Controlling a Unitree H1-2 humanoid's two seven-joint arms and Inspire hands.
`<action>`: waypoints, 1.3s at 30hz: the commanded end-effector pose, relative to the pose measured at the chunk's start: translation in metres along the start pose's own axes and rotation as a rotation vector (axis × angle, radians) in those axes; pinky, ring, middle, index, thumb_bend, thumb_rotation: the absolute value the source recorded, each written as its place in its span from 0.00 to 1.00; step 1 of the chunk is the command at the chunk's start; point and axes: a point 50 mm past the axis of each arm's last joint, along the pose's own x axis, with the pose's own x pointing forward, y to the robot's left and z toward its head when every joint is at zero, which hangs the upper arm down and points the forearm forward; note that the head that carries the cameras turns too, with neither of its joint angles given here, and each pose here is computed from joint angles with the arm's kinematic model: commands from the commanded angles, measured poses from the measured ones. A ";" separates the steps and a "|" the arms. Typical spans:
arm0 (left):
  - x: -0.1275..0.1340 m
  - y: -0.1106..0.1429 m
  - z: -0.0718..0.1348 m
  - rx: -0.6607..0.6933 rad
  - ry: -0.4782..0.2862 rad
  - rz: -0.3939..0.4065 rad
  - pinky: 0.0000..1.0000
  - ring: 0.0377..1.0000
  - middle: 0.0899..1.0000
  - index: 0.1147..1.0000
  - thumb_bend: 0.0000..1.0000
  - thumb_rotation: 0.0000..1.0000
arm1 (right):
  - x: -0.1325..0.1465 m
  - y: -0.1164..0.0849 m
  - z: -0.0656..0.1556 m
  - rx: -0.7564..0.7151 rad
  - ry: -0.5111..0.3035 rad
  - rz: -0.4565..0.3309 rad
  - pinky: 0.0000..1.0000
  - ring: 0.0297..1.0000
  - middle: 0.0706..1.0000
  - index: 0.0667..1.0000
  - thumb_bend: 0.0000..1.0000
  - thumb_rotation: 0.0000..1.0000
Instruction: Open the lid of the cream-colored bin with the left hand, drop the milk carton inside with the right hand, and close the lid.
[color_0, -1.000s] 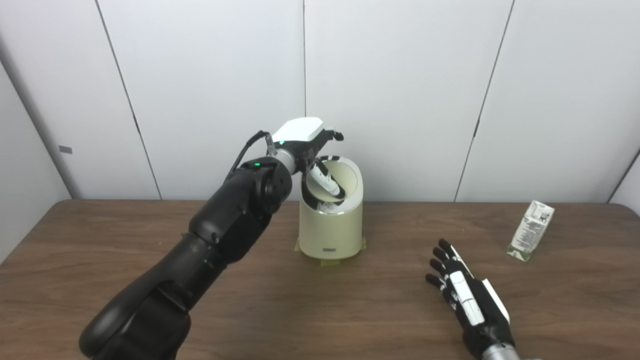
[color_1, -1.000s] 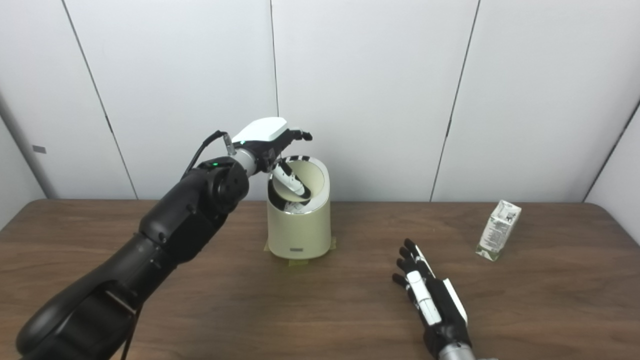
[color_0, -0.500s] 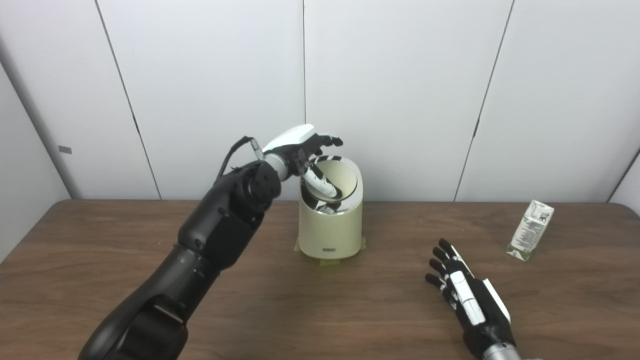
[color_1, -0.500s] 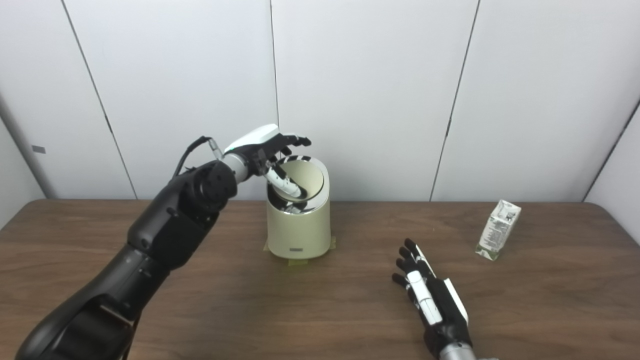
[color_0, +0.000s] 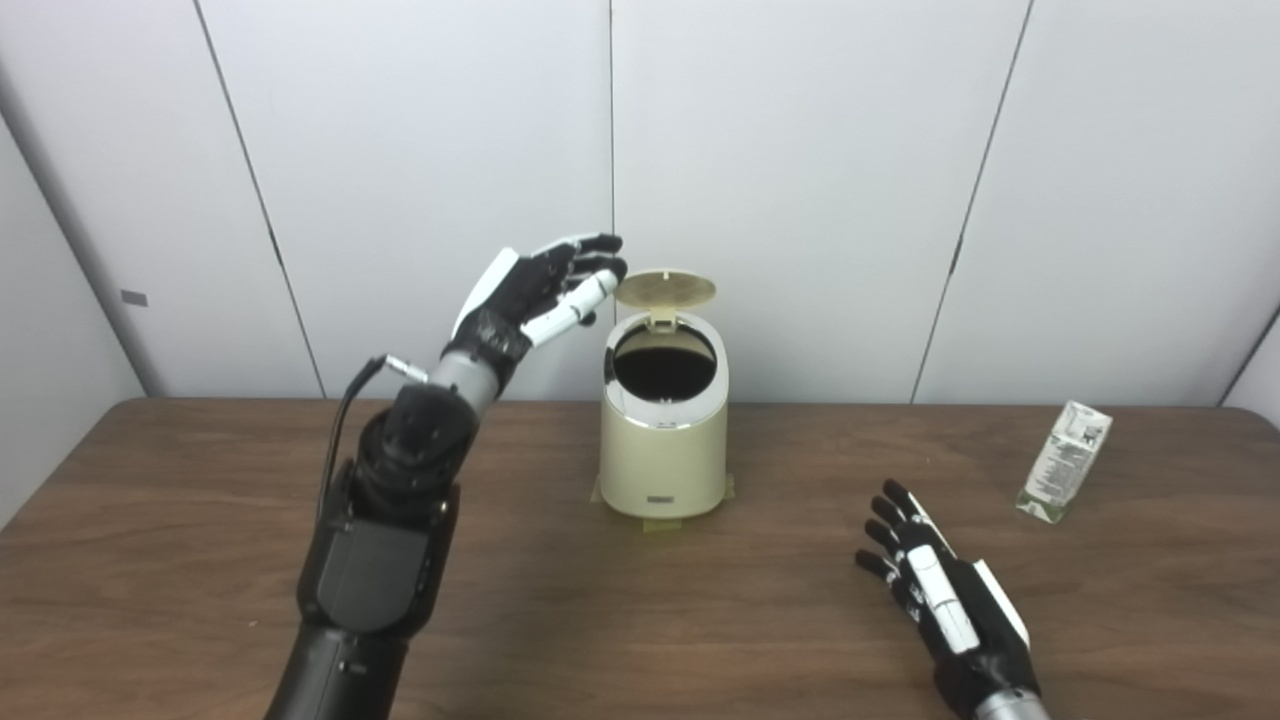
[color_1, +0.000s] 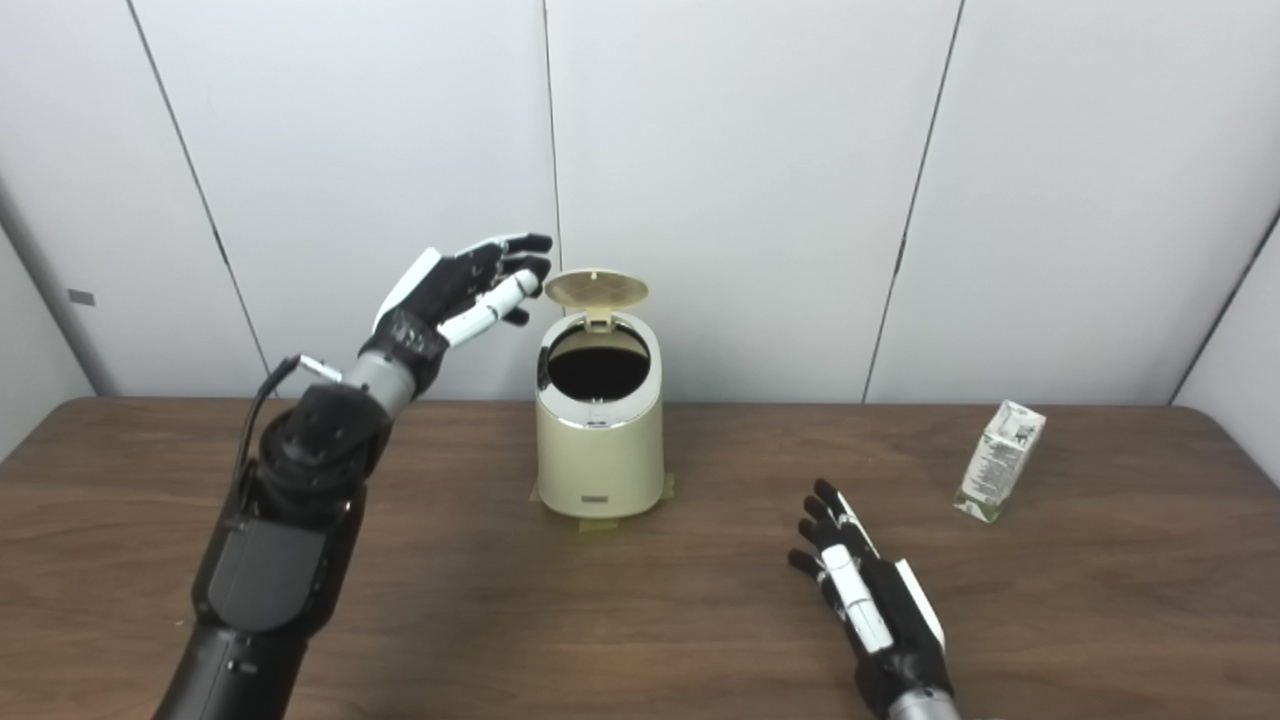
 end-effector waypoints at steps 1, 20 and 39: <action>-0.006 0.008 0.021 -0.033 -0.094 0.057 0.74 0.82 0.85 0.86 0.42 0.95 | 0.002 -0.005 0.010 -0.005 -0.041 0.000 0.88 0.94 0.96 0.95 0.62 0.82; -0.143 -0.027 -0.051 -0.176 -0.005 0.199 0.91 0.92 0.93 0.93 0.42 1.00 | 0.005 -0.013 0.019 0.034 -0.103 -0.037 0.91 0.96 0.98 0.95 0.68 0.77; -0.178 -0.032 -0.077 -0.328 0.040 0.226 0.97 0.97 0.98 0.96 0.37 1.00 | -0.009 -0.039 0.047 -0.090 -0.209 -0.147 0.79 0.90 0.95 0.90 0.72 0.38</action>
